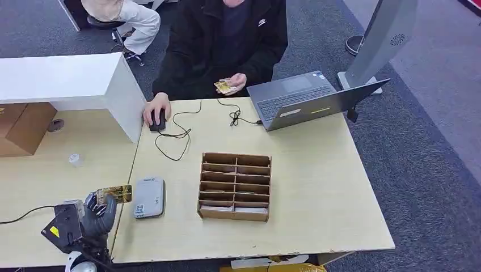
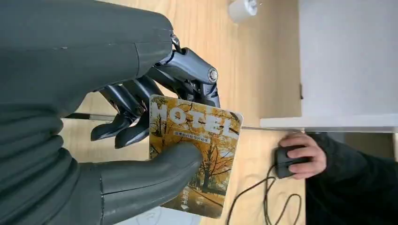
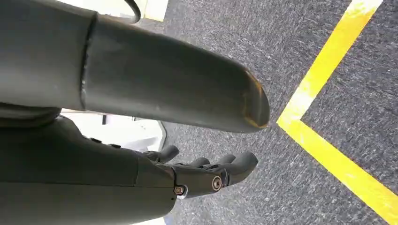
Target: Pass the card to the sensor for recognition and then transmit it.
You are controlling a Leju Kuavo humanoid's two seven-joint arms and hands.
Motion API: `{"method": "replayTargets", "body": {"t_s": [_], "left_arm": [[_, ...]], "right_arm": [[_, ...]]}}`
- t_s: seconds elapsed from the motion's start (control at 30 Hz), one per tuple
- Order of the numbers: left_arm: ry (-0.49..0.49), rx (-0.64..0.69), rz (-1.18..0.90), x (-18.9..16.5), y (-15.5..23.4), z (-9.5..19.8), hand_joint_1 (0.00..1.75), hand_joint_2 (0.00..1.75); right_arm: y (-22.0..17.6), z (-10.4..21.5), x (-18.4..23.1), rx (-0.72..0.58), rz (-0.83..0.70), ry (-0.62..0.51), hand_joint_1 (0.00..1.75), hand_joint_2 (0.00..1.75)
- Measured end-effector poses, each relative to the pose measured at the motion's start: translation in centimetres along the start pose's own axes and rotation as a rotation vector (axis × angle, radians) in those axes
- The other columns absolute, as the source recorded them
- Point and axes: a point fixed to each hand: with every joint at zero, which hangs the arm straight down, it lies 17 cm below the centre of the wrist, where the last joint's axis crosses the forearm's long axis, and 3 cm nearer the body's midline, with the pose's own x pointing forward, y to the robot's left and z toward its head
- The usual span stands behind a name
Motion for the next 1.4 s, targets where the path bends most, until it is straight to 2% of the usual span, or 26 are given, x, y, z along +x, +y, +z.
{"method": "replayTargets", "body": {"t_s": [0.2, 0.73, 1.27, 1.4], "left_arm": [[0.038, -0.026, -0.009, -1.5, -1.2, -0.2, 1.75, 1.75], [0.066, -0.127, -0.138, -2.8, -5.1, 0.0, 1.75, 1.75], [0.132, -0.105, -0.212, -4.3, -4.8, -0.8, 1.75, 1.75], [0.137, -0.073, -0.315, -4.7, -3.8, -1.2, 1.75, 1.75]], "right_arm": [[0.0, 0.0, 0.1, -0.002, 0.005, -0.002, 0.0, 0.0], [-0.1, 0.0, 0.2, -0.004, 0.008, -0.008, 0.0, 0.0], [-0.1, 0.0, 0.1, -0.004, 0.004, -0.003, 0.0, 0.0], [-0.1, 0.0, 0.0, -0.003, 0.003, 0.0, 0.0, 0.0]]}}
